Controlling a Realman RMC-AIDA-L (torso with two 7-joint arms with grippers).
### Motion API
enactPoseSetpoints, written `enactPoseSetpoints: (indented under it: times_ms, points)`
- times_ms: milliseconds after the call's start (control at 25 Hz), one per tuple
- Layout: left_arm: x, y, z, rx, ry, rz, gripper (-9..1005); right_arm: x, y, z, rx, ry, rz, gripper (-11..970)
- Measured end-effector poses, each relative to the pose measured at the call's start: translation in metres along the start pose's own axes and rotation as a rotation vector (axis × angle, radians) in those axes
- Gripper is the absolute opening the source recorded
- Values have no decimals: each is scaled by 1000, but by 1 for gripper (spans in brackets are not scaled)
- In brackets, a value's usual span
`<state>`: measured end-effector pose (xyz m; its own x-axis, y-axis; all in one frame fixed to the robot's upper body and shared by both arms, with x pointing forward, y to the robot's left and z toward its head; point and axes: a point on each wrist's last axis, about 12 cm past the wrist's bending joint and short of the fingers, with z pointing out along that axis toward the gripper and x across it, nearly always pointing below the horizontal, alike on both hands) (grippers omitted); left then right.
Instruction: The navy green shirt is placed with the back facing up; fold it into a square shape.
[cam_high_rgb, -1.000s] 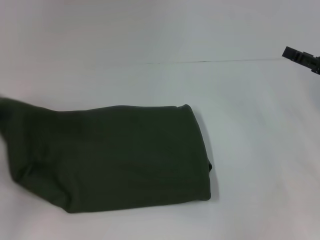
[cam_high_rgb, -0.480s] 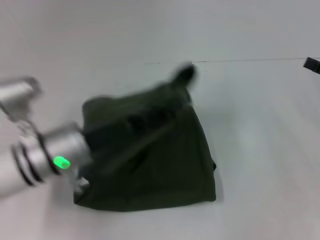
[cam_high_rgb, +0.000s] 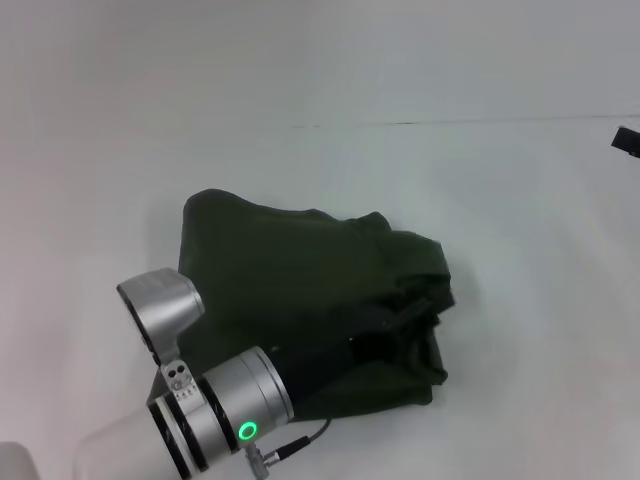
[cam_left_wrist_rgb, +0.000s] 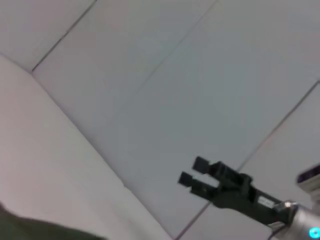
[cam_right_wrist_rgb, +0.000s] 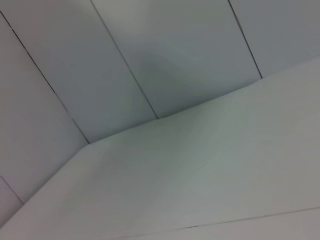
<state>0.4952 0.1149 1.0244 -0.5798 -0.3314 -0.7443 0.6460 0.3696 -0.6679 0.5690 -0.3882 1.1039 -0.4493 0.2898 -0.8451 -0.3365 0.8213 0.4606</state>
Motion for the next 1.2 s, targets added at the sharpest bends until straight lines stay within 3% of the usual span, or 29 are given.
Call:
enactPoseSetpoints:
  times_ms: [160, 400, 720, 880, 1200]
  points:
    - [-7, -9, -7, 118, -36, 31, 236, 0, 3, 6, -11, 39, 4, 871]
    - [-30, -6, -48, 231, -146, 167, 477, -11, 16, 15, -102, 126, 89, 870]
    - [-39, 15, -97, 109, -131, 364, 805, -32, 50, 51, -234, 257, 193, 868]
    - [-36, 21, -125, 23, -124, 472, 872, -28, 70, 79, -265, 309, 184, 868]
    - [-33, 23, -148, -33, -111, 543, 889, -6, 102, 128, -230, 385, 161, 843]
